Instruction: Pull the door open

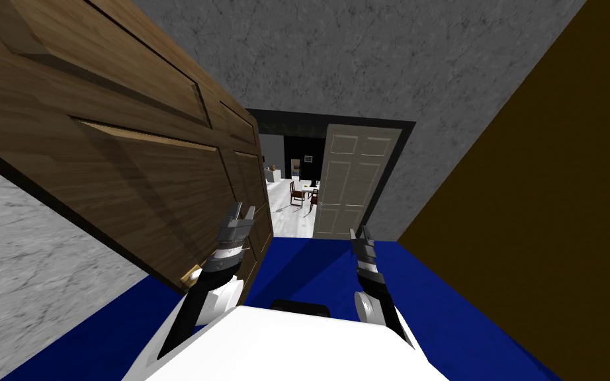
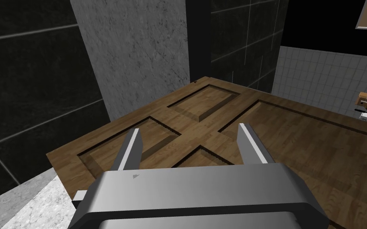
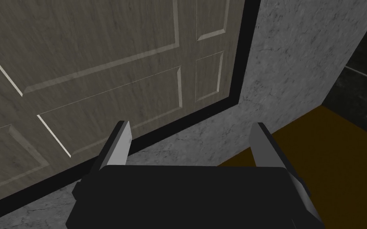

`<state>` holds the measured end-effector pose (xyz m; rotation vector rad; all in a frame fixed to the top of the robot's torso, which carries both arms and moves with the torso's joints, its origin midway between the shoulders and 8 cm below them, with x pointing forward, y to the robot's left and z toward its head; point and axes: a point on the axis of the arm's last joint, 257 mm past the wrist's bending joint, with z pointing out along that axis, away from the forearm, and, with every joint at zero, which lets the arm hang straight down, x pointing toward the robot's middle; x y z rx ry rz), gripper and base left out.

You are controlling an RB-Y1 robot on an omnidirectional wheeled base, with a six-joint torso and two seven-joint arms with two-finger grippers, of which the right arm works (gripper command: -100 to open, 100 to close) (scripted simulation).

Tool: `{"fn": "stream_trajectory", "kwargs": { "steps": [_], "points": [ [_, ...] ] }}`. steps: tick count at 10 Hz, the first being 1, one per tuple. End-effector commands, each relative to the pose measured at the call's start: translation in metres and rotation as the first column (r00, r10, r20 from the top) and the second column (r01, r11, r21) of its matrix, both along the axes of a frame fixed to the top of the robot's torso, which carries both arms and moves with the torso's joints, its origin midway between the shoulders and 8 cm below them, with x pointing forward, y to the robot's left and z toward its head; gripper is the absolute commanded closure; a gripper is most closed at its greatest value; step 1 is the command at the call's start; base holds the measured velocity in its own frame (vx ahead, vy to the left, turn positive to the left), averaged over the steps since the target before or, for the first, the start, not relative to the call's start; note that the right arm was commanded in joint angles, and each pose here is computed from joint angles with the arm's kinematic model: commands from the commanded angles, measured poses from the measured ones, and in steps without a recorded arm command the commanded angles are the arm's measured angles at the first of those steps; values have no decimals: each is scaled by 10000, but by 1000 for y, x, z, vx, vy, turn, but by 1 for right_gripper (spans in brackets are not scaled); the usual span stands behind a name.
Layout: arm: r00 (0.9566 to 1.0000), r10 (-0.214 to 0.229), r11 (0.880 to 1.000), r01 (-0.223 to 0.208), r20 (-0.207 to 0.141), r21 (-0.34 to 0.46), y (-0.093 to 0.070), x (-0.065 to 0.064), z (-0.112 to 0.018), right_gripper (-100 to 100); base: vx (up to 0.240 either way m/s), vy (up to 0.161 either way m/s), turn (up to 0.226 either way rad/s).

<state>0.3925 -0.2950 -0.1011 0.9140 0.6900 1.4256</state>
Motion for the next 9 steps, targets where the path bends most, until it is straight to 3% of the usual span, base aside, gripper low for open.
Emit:
{"fn": "stream_trajectory", "kwargs": {
  "steps": [1,9],
  "points": [
    [9998,15,10000,-15,-181,-42,-2,4,-10,-100,100,1,42],
    [9935,33,9997,-59,-1139,-222,-9,18,-64,-100,100,5,44]
  ]
}}
